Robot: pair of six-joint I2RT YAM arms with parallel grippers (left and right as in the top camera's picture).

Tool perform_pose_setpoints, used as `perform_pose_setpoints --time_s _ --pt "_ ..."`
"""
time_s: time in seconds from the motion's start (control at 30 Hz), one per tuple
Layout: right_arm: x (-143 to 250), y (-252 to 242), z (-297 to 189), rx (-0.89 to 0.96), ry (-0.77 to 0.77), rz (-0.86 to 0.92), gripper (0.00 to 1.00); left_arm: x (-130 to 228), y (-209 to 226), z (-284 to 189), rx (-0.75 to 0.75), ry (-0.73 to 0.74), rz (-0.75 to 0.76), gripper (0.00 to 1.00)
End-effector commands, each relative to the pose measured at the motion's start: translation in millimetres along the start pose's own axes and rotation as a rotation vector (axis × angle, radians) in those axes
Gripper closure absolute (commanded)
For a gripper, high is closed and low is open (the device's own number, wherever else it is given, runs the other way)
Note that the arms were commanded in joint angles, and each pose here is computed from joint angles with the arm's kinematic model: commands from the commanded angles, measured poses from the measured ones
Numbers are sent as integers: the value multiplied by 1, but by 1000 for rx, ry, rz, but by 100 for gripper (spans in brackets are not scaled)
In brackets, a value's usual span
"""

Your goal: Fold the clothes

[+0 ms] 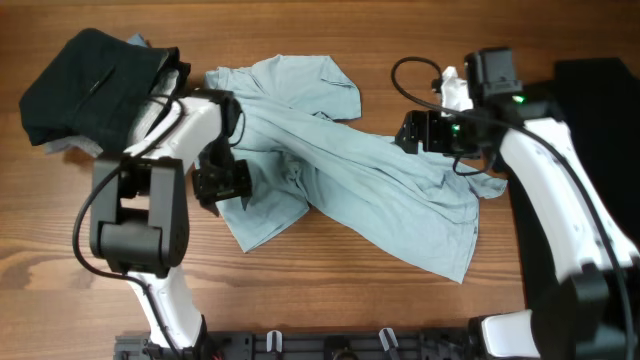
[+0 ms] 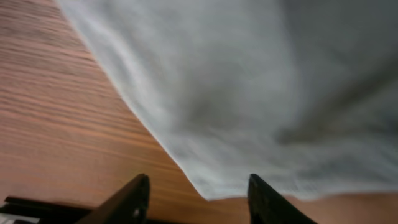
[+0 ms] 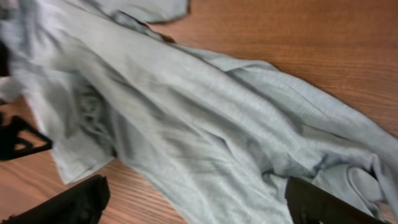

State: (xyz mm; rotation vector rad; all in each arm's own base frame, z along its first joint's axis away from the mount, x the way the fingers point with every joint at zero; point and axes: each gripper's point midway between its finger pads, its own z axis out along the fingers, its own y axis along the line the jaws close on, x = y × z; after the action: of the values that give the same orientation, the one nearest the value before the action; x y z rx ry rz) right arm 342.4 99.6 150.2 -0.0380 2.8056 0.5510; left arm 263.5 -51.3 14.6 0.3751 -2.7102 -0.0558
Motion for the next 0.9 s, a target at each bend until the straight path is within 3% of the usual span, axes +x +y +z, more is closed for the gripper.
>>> perform_pose_setpoints --time_s 0.0,0.13,0.2,0.27,0.5,0.67,0.87 --pt "-1 13 -27 -35 -61 -29 1 -2 18 21 -3 13 -86 36" --pt "-3 10 -37 -30 -89 2 0 -3 14 41 58 9 -101 37" --pt "-4 5 -39 -24 -97 23 0 -2 11 51 79 11 -141 58" --pt "-6 -2 -40 -9 -103 50 1 2 13 57 75 19 -177 96" --pt "-7 -33 -46 87 -119 138 1 22 25 35 71 37 -198 96" --pt "-9 -56 -38 177 -107 215 1 37 52 -20 87 -124 -244 96" --pt "-10 -90 -5 303 -40 258 2 76 102 -72 77 -329 -405 96"
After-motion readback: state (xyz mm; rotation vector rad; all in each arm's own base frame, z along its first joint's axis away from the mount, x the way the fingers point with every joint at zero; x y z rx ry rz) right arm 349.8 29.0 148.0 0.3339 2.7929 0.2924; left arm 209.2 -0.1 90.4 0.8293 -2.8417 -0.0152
